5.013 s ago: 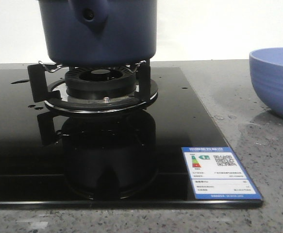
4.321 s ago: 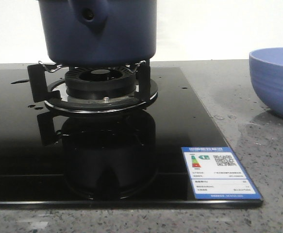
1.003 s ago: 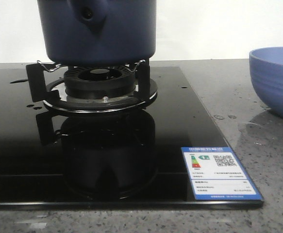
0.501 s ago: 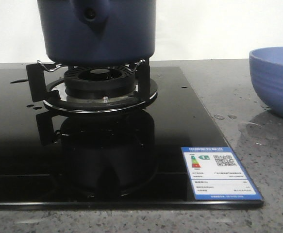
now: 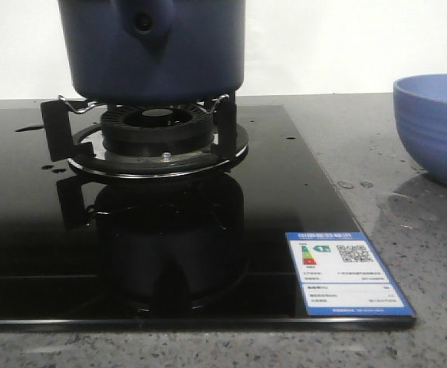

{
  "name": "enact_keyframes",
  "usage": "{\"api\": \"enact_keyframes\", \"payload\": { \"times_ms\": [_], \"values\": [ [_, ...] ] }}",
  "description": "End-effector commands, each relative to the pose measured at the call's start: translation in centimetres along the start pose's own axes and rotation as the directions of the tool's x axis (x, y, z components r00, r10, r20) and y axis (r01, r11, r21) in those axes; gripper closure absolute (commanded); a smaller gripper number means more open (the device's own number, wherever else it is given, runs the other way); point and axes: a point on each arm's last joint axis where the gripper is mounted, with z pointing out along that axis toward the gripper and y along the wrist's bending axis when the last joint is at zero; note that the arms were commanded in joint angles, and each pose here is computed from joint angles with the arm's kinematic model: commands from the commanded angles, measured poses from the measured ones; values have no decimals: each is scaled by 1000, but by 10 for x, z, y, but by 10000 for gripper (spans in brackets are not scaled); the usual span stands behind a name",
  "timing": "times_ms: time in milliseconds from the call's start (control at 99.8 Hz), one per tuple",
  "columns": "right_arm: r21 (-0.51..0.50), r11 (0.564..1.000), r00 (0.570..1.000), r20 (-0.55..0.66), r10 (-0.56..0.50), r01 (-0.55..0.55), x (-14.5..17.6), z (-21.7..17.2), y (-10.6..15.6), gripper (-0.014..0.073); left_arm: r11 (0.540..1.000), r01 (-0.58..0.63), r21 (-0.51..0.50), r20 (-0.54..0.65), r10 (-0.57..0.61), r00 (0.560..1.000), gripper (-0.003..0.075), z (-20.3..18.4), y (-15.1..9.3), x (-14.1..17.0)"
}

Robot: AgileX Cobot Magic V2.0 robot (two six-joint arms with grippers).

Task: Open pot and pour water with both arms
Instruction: 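Lift the glass lid up off the saucepan with the left gripper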

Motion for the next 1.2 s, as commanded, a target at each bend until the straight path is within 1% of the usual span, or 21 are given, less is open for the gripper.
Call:
{"api": "enact_keyframes", "payload": {
  "times_ms": [0,40,50,140,281,411,501,612,702,762,842,902,972,1093,1103,1193],
  "values": [
    [16,1000,997,79,0,-2,-14,-4,1,-73,1000,-12,11,106,11,994,290,-4,-7,-28],
    [16,1000,997,79,0,-2,-14,-4,1,-73,1000,-14,10,108,13,994,319,-4,-7,-29],
    [16,1000,997,79,0,-2,-14,-4,1,-73,1000,-13,-9,109,14,994,330,-8,-2,-29],
    [16,1000,997,80,1,-3,-14,-4,1,-73,1000,-15,-11,119,16,993,396,-8,-1,-32],
    [15,1000,997,81,3,-4,-14,-4,1,-73,1000,-23,-12,140,25,990,458,-8,0,-41],
    [16,1000,997,82,3,-4,-14,-4,1,-73,1000,-4,-7,177,5,984,462,-11,-2,-58],
    [16,1000,997,83,3,-4,-14,-4,1,-73,999,-35,-15,206,37,978,462,-18,-7,-74],
    [25,1000,996,90,3,-5,-15,-4,0,-73,997,-35,-66,232,49,971,460,-36,-11,-94],
    [41,999,995,103,10,-15,-16,-4,-1,-73,993,-25,-118,218,51,975,457,-55,-13,-104],
    [71,997,993,114,31,-39,-17,-4,-5,-73,989,-40,-146,189,67,980,458,-67,-16,-107],
    [128,987,990,107,87,-101,-16,-1,-14,-73,981,-41,-188,168,73,983,457,-88,-25,-111],
    [178,977,992,73,102,-114,-13,3,-22,-73,973,-26,-228,158,64,985,457,-101,-29,-108],
    [239,961,990,19,137,-137,-7,9,-34,-73,957,-14,-290,167,65,984,457,-118,-40,-104],
    [346,915,967,-66,245,-208,1,13,-53,-73,916,9,-400,163,61,985,458,-139,-56,-88],
    [357,909,964,-72,258,-216,1,13,-55,-73,913,7,-408,168,67,984,458,-143,-61,-87],
    [444,859,936,-109,336,-257,0,12,-67,-73,887,22,-461,165,61,984,458,-153,-75,-72]
  ]
}}
